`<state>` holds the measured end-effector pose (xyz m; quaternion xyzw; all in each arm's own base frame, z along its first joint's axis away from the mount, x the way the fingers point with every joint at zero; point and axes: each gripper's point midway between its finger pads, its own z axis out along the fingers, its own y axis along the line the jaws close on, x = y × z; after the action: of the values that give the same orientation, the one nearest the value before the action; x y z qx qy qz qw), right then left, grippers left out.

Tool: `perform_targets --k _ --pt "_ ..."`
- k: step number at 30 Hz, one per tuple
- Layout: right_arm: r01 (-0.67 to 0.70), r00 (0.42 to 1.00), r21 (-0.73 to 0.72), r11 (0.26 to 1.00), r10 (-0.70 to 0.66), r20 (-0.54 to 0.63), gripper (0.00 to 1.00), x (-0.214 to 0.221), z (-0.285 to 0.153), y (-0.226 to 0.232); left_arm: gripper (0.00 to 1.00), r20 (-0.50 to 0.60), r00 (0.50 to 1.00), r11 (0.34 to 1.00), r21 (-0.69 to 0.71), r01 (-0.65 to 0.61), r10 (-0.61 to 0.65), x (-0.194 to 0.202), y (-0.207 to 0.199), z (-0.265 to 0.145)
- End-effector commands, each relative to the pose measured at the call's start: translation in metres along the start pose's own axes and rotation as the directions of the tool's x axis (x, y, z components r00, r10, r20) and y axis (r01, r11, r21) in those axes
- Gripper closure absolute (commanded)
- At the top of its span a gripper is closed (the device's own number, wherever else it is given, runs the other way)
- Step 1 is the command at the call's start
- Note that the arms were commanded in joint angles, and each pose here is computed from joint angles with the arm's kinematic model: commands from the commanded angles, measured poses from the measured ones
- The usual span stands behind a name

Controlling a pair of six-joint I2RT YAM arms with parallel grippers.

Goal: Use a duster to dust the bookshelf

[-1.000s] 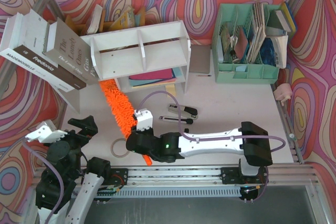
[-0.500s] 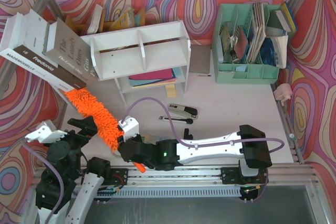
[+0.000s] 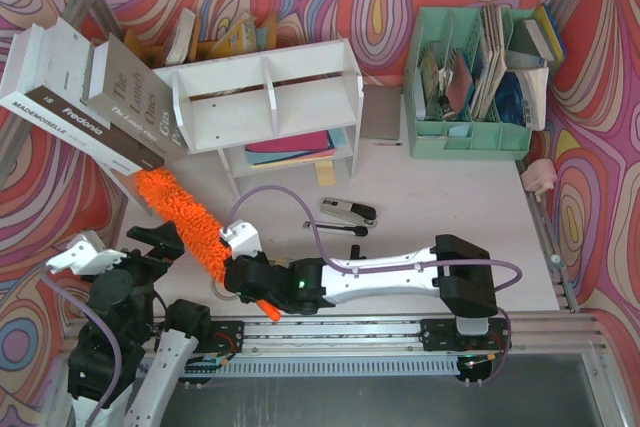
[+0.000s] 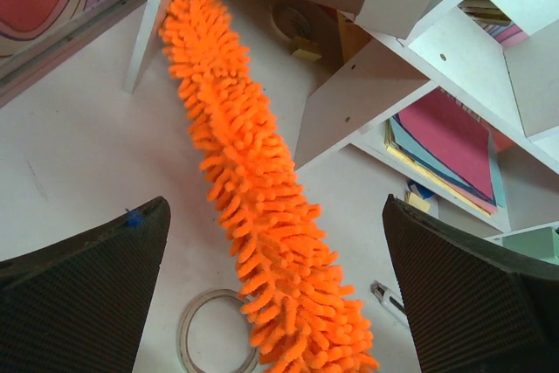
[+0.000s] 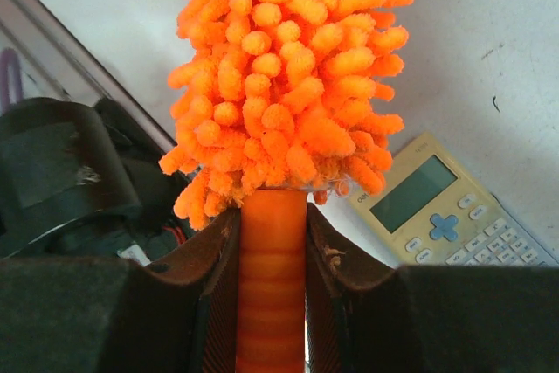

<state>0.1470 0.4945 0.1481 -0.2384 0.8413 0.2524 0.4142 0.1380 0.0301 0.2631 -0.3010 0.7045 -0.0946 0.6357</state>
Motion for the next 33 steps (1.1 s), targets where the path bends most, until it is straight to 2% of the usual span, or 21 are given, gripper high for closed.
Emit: perform_targets --k 1,5,9,15,19,23,28,33 --pt "0.001 0.998 -0.048 0.999 -0.004 -0.070 1.00 0.004 0.009 0.007 0.02 0.021 1.000 1.000 -0.022 0.012 -0.012 -0.003 0.005 -0.001" --pt "-0.020 0.993 -0.055 0.998 0.014 -0.116 1.00 0.009 0.016 0.003 0.01 0.019 1.000 1.000 -0.026 0.009 -0.009 -0.003 0.005 0.000" --pt "-0.017 0.996 -0.048 0.999 0.013 -0.086 1.00 -0.001 0.013 0.004 0.01 0.018 1.000 1.000 -0.029 0.009 -0.009 -0.002 0.006 0.000" --pt "-0.029 0.991 -0.100 0.995 0.042 0.128 1.00 -0.038 -0.024 0.012 0.02 0.017 1.000 1.000 -0.029 0.009 -0.008 -0.002 0.005 0.000" --pt "0.011 0.981 -0.114 0.993 0.012 0.196 1.00 -0.045 -0.039 0.023 0.02 0.017 1.000 1.000 -0.028 0.008 -0.008 -0.002 0.005 0.000" --pt "0.032 0.986 -0.088 0.996 -0.016 0.169 1.00 -0.036 -0.037 0.019 0.02 0.017 1.000 1.000 -0.026 0.009 -0.009 -0.002 0.005 0.000" --pt "0.108 0.993 0.017 0.994 -0.109 0.038 1.00 -0.001 -0.016 0.003 0.01 0.017 1.000 1.000 -0.028 0.010 -0.009 -0.002 0.005 0.000" --pt "0.105 0.994 0.015 0.994 -0.105 -0.012 1.00 0.007 -0.009 -0.005 0.01 0.015 1.000 1.000 -0.027 0.009 -0.009 -0.002 0.005 0.000"
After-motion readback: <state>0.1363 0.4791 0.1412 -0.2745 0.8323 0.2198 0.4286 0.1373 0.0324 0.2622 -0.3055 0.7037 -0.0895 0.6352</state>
